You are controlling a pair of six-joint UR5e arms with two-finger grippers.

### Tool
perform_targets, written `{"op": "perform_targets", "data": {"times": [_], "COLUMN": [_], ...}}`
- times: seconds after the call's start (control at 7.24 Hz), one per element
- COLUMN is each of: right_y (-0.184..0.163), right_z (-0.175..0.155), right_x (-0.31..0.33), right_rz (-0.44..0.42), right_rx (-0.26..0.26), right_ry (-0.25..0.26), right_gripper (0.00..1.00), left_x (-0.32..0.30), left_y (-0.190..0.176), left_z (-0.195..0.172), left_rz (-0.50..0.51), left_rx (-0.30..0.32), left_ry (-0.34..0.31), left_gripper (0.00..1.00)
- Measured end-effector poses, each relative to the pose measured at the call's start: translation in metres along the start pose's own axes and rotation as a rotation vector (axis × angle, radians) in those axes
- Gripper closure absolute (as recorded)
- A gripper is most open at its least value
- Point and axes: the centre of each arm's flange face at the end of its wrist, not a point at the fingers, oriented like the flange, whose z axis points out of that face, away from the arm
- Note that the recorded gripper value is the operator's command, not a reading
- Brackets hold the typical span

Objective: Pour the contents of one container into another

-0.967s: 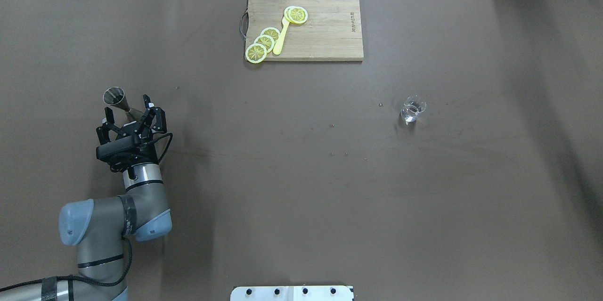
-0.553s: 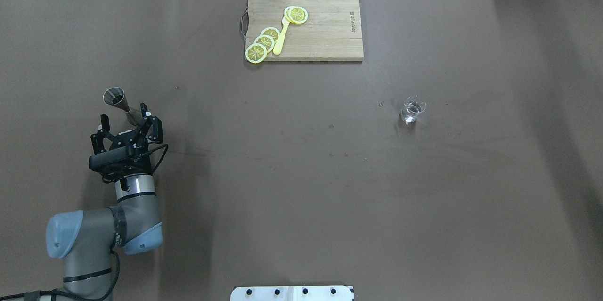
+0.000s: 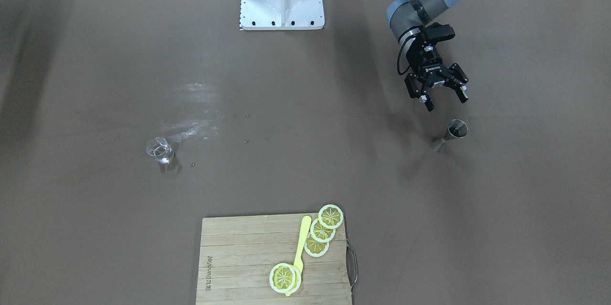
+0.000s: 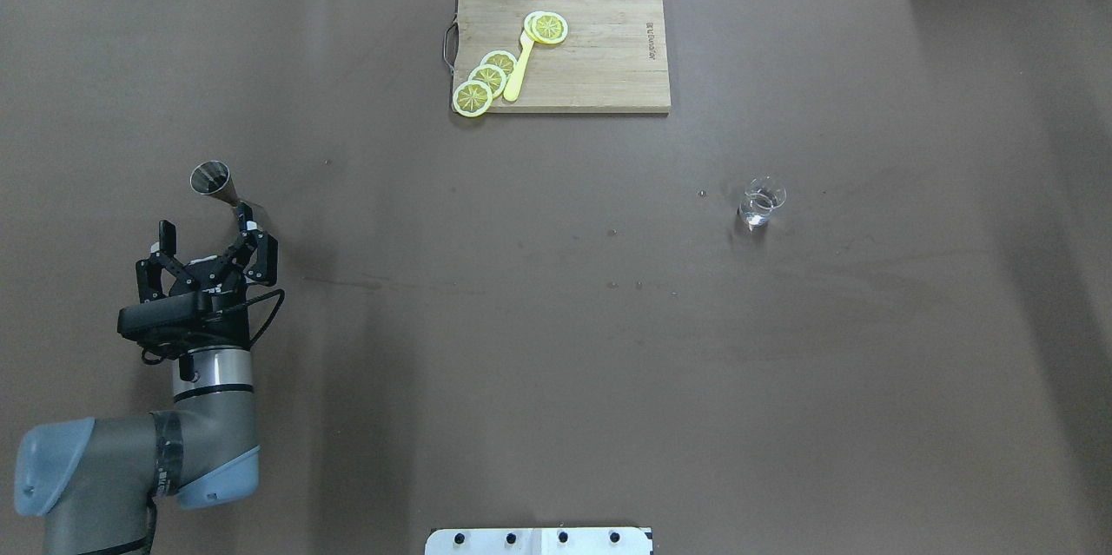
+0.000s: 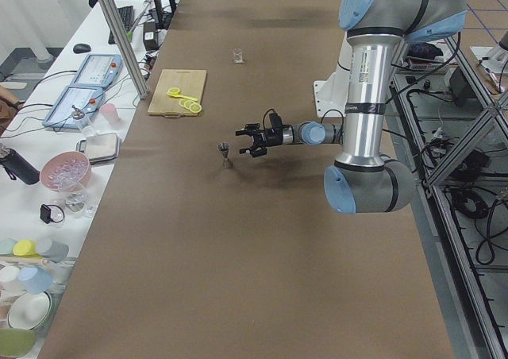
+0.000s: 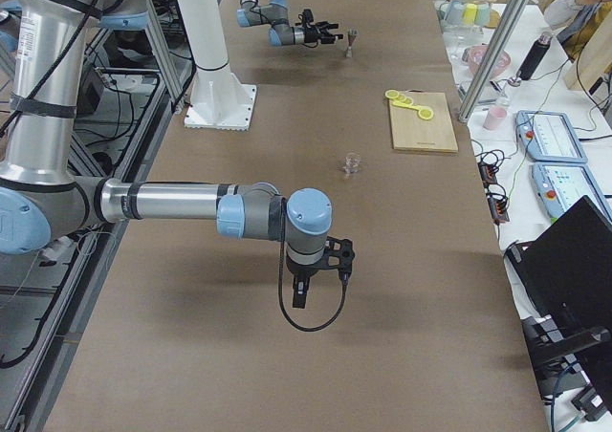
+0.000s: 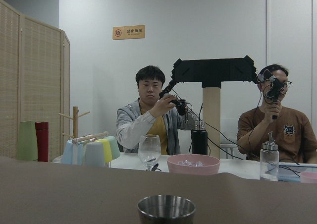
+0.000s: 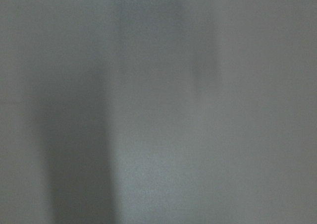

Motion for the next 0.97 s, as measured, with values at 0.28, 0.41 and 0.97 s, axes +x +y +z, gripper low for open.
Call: {"op": "perform_targets", "data": {"times": [0.28,0.41,0.97], "right_y": [0.000,0.000,0.000], "right_z": [-0.003,-0.004,-0.007], "right_x": [0.004,0.005,0.008], "right_rz": [0.006,0.008,0.015], "right_rx": [0.008,0.011,0.018], "right_ry": [-0.001,-0.003,-0.007], "right_gripper": [0.00,0.00,0.00], "left_x": [-0.004,-0.001,0.015], "left_y": [-0.026,-0.037,-0.065], "left_z": [-0.007,-0.009,-0.013], "left_rz": [-0.012,-0.004,0.006], "left_rx": [-0.005,-0.007,-0.016], "left_ry": [0.012,0.014,0.017], "left_gripper": [0.01,0.01,0.01]}}
